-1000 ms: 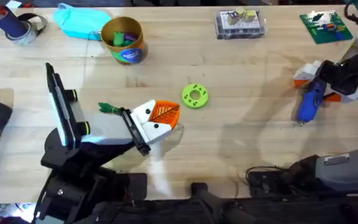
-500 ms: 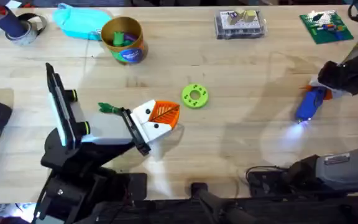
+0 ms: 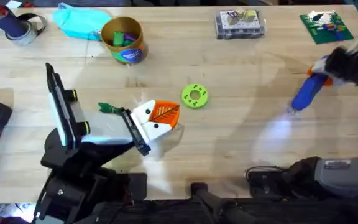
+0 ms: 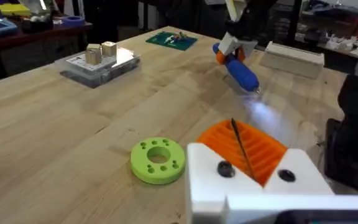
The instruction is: Pick up the gripper from the table and insert it into the empty holder that is missing its gripper. Then pick up a screw, insert it into the mounting hole, and use the screwdriver to tighten it. Finally, clean up the table by picking up the vegetable and placing it into the bucket.
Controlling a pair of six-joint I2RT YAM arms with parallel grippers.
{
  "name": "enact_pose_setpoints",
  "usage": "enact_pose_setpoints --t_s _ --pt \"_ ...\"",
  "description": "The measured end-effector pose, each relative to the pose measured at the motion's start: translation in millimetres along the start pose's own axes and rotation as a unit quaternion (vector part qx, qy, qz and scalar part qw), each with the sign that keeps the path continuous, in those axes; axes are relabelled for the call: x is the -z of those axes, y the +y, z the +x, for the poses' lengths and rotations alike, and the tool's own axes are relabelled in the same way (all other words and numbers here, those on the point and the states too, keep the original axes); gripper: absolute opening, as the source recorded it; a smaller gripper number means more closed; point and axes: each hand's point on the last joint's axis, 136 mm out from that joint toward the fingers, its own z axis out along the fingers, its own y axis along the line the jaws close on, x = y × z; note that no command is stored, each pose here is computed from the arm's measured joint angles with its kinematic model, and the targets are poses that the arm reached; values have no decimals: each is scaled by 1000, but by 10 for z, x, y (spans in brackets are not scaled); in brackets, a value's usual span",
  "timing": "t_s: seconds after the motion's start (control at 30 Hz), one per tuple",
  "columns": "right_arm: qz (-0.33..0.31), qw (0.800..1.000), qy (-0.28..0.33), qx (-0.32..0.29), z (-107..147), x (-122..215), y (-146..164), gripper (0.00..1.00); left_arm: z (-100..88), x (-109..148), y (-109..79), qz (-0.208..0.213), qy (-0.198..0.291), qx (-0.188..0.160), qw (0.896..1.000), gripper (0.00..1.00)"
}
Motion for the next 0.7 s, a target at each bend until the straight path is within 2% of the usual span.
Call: enact_pose_setpoints --t_s 0.13,0.27,0.43,0.57,0.7 --pt "-48 996 -67 15 -139 451 233 23 0 0 0 0 0 0 1000 10" --pt "-108 989 -94 31 -111 756 500 23 0 0 0 0 0 0 1000 10" --pt "-178 979 -90 41 -51 872 765 23 0 0 0 0 0 0 1000 10" --pt "-196 976 -91 43 -25 934 825 23 0 0 0 0 0 0 1000 10" --pt "-199 970 -121 75 -21 1126 902 23 0 0 0 0 0 0 1000 10"
